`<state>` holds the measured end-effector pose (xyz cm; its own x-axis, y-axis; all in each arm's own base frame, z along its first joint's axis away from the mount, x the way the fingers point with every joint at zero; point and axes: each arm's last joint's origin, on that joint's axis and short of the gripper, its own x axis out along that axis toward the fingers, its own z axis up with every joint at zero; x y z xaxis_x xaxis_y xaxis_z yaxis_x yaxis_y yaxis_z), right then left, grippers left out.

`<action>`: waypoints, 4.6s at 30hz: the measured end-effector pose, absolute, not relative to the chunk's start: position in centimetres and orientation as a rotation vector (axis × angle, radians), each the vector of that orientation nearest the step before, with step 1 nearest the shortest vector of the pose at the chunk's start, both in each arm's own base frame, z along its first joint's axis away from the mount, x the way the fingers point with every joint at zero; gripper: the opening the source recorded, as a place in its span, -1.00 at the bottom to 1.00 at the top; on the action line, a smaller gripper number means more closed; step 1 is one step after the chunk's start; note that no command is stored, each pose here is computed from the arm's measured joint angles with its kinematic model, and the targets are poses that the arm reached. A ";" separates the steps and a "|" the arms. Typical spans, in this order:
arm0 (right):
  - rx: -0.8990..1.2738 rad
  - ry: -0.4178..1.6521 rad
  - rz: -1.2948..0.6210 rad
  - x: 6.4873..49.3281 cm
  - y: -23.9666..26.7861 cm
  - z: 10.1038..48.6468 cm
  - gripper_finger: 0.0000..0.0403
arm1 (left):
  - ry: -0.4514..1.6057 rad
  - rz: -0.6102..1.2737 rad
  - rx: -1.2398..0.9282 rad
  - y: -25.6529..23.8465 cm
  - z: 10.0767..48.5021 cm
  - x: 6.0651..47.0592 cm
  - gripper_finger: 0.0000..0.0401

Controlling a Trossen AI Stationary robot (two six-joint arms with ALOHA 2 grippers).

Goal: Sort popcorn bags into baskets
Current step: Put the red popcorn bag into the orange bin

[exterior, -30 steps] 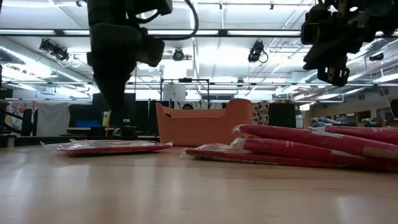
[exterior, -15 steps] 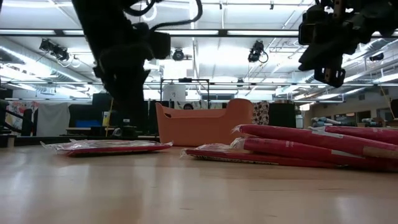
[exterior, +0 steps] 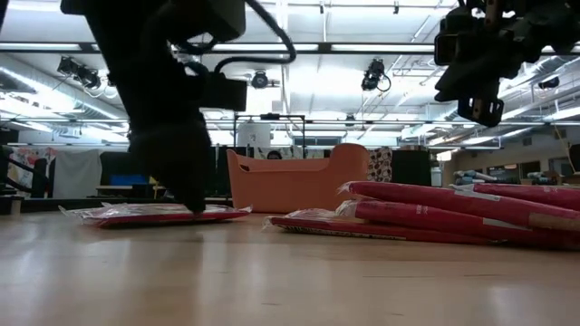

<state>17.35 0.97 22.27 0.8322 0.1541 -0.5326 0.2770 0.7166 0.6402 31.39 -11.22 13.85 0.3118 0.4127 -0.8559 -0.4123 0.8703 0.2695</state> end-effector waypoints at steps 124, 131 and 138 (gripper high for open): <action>0.375 0.385 -0.487 16.4 -0.9 33.5 -0.05 | 0.864 0.142 0.771 12.9 24.8 36.6 -0.99; 0.405 0.385 -0.511 16.7 -0.8 33.3 -0.05 | 0.868 0.133 0.666 15.0 21.4 36.1 -0.88; 0.412 0.373 -0.535 17.2 -0.9 33.2 -0.05 | 0.886 0.116 0.616 15.1 20.2 36.2 -0.68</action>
<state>17.22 -0.93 33.17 0.7977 -0.4100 -0.4422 0.5564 0.7831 0.2778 36.19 15.06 20.16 0.6386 0.3417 -0.6895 0.1529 0.8219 0.5488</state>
